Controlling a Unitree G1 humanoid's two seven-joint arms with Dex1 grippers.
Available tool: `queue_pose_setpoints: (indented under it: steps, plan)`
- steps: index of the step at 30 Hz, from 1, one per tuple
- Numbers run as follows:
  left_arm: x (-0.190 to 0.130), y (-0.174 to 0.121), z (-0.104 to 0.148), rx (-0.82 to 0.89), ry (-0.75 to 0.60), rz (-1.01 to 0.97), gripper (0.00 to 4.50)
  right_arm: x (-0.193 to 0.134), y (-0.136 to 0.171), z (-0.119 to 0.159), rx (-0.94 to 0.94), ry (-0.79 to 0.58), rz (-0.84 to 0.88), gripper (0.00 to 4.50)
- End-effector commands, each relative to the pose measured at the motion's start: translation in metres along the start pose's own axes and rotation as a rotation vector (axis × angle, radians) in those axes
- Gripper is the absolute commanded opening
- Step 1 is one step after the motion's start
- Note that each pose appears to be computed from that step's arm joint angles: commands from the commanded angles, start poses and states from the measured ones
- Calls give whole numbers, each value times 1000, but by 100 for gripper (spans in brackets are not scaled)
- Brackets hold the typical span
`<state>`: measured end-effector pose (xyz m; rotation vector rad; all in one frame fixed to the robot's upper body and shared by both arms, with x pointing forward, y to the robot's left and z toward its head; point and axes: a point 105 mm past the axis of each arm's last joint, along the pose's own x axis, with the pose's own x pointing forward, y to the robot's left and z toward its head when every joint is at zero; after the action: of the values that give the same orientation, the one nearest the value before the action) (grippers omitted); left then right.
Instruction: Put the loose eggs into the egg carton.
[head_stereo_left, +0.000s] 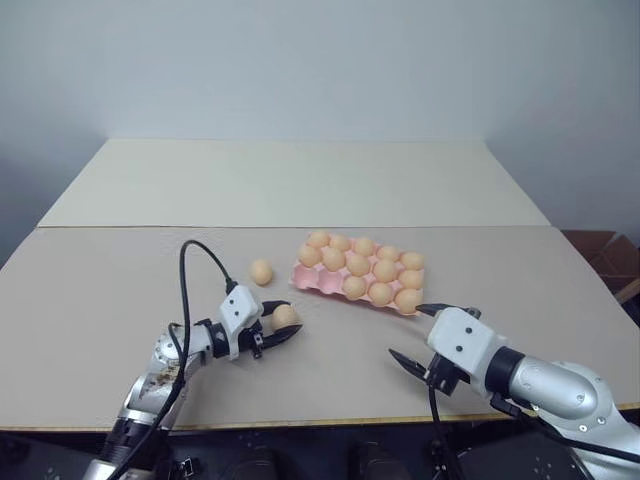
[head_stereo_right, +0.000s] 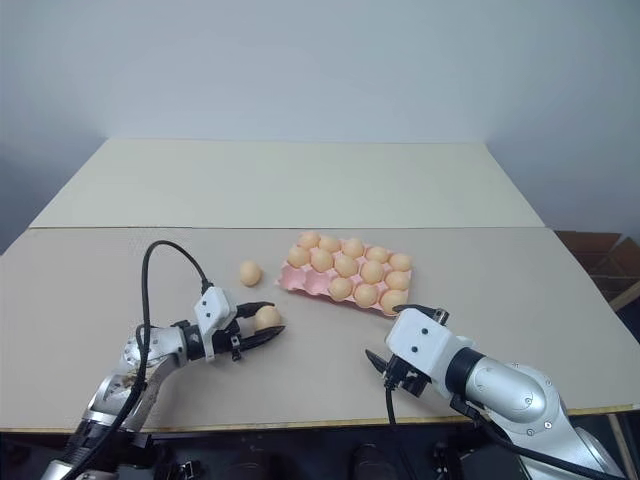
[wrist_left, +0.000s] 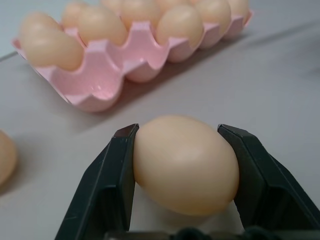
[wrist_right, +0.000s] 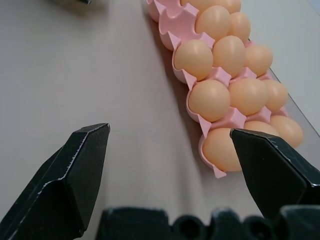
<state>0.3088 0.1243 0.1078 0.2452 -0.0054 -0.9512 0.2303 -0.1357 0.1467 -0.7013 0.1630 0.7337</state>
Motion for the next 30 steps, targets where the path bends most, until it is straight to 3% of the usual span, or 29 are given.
queue_pose_setpoints:
  steps: [1,5,26,30]
  plan:
    - [12,13,42,8,-144,46,228,2,-3,9,-34,-44,-27,450]
    - [31,19,52,-12,-181,29,228,4,-4,10,-34,-53,-36,450]
    - [91,17,41,56,-182,-76,228,-7,-2,6,-29,-15,-99,450]
    - [97,19,41,68,-197,-54,355,-8,-3,6,-32,-13,-100,450]
